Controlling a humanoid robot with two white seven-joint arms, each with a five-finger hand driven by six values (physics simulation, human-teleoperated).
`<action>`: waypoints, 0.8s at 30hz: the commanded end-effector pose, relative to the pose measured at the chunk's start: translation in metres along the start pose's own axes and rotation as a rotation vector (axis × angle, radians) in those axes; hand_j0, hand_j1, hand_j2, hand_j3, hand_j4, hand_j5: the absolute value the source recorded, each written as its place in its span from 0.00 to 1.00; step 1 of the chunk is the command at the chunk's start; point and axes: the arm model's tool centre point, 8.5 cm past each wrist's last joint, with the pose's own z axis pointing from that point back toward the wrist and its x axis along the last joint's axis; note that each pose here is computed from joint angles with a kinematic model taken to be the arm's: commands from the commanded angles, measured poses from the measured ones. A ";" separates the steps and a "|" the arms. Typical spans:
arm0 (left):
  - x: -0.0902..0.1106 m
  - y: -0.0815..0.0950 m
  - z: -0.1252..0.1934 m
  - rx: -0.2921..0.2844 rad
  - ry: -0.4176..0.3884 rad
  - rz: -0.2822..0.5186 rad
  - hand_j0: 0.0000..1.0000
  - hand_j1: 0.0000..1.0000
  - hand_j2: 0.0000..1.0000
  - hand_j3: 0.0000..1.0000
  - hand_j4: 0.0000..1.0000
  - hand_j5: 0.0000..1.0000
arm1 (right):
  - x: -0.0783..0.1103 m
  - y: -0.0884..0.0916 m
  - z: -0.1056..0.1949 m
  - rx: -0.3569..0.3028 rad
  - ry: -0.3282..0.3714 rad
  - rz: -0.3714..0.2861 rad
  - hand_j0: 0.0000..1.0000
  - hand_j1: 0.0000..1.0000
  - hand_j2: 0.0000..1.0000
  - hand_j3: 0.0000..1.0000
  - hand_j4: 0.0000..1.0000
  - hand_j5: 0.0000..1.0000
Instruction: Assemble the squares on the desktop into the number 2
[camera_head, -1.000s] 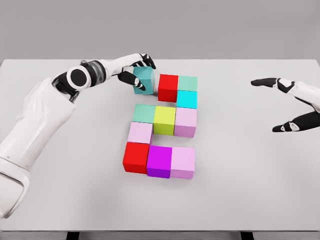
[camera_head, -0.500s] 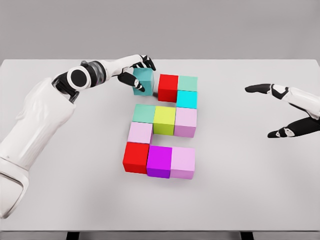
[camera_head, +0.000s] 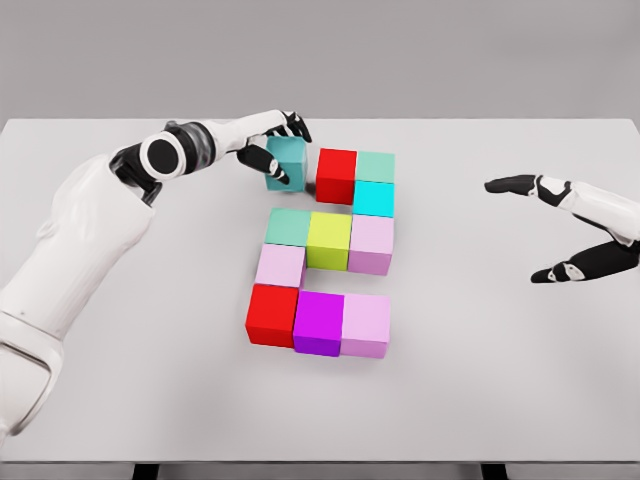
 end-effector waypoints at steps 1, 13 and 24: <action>0.001 0.000 -0.001 0.003 -0.003 -0.001 0.35 0.35 0.35 0.35 0.35 0.35 | 0.000 -0.001 0.000 -0.006 -0.001 -0.005 1.00 1.00 1.00 1.00 1.00 1.00; 0.011 -0.003 -0.007 0.000 -0.001 -0.034 0.35 0.35 0.35 0.35 0.35 0.35 | 0.002 0.001 -0.001 -0.002 -0.009 -0.006 1.00 1.00 1.00 1.00 1.00 1.00; 0.013 -0.005 -0.009 0.001 -0.001 -0.048 0.56 0.56 0.56 0.56 0.56 0.56 | 0.002 0.000 -0.001 -0.003 -0.009 -0.005 1.00 1.00 1.00 1.00 1.00 1.00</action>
